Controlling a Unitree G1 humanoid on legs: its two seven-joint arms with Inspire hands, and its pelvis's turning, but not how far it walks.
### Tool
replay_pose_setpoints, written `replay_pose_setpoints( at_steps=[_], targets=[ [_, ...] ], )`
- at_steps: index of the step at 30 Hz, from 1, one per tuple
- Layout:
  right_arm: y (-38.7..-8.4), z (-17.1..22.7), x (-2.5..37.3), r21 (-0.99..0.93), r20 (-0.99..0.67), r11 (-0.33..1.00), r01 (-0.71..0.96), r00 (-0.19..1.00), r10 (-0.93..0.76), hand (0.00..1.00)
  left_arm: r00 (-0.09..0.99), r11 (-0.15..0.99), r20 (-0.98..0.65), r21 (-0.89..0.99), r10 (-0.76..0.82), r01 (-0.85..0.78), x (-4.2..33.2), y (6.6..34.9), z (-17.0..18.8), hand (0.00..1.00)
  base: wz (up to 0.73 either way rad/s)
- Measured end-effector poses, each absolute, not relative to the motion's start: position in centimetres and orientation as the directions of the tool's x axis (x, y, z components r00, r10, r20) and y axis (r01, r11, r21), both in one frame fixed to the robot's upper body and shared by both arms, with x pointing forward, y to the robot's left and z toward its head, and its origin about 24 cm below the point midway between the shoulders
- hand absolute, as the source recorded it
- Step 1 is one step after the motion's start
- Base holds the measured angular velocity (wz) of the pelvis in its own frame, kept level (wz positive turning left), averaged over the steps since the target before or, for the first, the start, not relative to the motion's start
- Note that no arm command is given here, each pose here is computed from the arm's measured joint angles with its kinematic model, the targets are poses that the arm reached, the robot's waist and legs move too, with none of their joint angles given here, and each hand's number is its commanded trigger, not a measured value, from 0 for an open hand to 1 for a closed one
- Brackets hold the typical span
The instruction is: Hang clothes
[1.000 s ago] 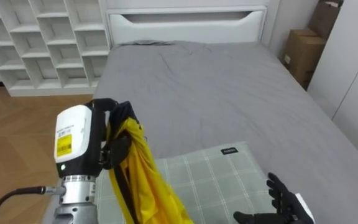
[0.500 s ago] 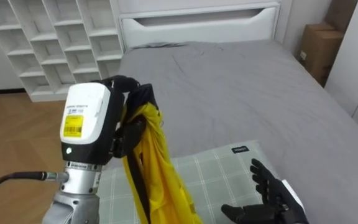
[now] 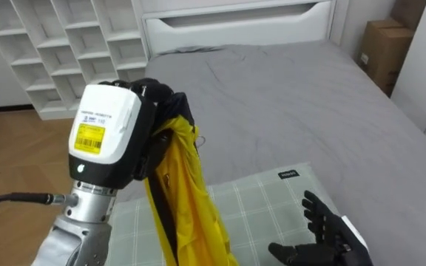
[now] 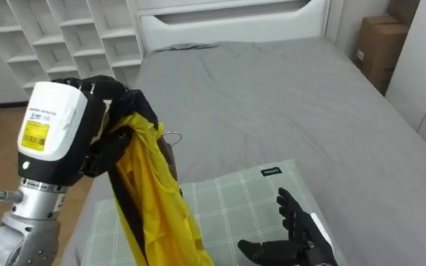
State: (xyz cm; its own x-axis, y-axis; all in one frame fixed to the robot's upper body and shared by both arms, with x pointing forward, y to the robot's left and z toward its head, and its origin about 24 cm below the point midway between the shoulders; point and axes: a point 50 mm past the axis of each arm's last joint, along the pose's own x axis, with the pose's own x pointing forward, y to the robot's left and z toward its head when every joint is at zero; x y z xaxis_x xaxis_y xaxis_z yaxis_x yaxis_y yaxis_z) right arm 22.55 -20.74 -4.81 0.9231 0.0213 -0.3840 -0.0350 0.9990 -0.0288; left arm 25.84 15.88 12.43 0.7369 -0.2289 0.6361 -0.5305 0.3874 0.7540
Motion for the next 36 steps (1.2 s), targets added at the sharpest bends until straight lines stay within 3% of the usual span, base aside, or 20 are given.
replay_pose_setpoints(
  at_steps=[11,27,36],
  targets=[
    [-20.4,-5.8,22.0,0.090,-0.424,0.996,-0.024,0.904,0.060,0.00,0.702,0.371,0.652,0.752,-0.289,-0.545,25.8,15.7,13.4,1.00,0.00],
    [-18.3,-3.7,24.4,0.097,-0.336,0.974,-0.207,0.914,0.227,0.00,0.668,0.346,0.668,0.743,-0.330,-0.573,25.5,15.6,14.3,1.00,-0.01],
    [-17.0,-4.2,24.9,0.191,-0.348,0.959,-0.207,0.900,0.264,0.00,0.611,0.304,0.674,0.736,-0.416,-0.605,25.4,13.7,14.9,1.00,0.00]
  ],
)
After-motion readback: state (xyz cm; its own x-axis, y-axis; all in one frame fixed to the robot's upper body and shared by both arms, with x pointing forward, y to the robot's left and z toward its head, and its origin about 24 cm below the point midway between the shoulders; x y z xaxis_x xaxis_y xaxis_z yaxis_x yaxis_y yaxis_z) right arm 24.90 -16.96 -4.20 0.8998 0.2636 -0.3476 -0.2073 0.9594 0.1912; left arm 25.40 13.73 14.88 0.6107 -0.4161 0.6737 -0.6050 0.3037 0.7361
